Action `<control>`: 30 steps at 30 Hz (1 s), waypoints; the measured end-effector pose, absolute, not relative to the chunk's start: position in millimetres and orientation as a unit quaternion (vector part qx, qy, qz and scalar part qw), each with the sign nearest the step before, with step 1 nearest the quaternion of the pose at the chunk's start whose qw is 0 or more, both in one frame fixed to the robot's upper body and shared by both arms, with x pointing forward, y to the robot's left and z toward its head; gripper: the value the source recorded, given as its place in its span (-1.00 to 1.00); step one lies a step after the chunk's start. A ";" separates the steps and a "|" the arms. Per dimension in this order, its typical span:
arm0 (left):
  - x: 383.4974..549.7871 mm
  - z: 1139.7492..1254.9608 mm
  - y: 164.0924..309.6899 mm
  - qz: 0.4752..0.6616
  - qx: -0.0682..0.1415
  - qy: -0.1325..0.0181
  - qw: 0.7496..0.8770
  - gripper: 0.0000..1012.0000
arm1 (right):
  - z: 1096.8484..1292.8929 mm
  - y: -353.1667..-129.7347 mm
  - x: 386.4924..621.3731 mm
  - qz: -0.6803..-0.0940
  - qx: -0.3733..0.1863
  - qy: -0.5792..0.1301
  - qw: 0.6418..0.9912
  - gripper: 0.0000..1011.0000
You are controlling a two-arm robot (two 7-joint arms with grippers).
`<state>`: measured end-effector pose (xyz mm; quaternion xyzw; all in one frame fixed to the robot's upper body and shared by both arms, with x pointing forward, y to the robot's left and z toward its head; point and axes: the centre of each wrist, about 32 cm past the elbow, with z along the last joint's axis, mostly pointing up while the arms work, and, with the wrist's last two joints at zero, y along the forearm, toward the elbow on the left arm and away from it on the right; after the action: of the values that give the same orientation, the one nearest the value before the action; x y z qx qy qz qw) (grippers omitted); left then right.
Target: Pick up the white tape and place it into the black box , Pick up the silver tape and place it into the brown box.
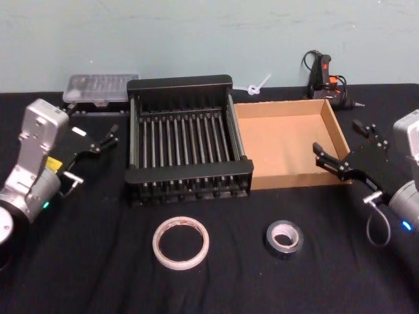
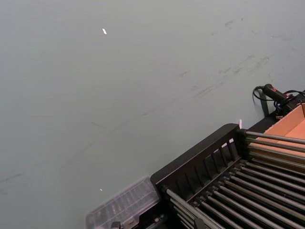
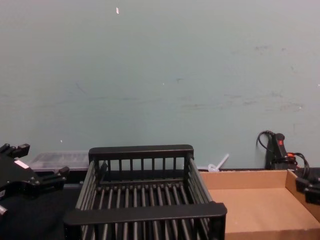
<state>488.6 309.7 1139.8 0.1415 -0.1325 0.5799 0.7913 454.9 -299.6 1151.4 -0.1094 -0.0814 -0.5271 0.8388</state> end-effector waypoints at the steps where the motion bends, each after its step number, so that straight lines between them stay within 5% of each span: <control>1: 488.6 1139.8 309.7 0.580 0.142 -0.132 0.791 0.98 | 1151.7 -298.9 453.5 -0.525 -0.109 -0.080 0.840 0.98; 30: 488.6 1139.8 309.7 0.580 0.141 -0.132 0.791 0.98 | 1150.2 -287.2 409.1 -0.444 -0.162 0.018 0.881 0.98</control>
<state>488.6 309.7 1139.8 0.1415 -0.1325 0.5799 0.7913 409.1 -287.2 1150.2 -0.1617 0.0182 -0.4439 0.8812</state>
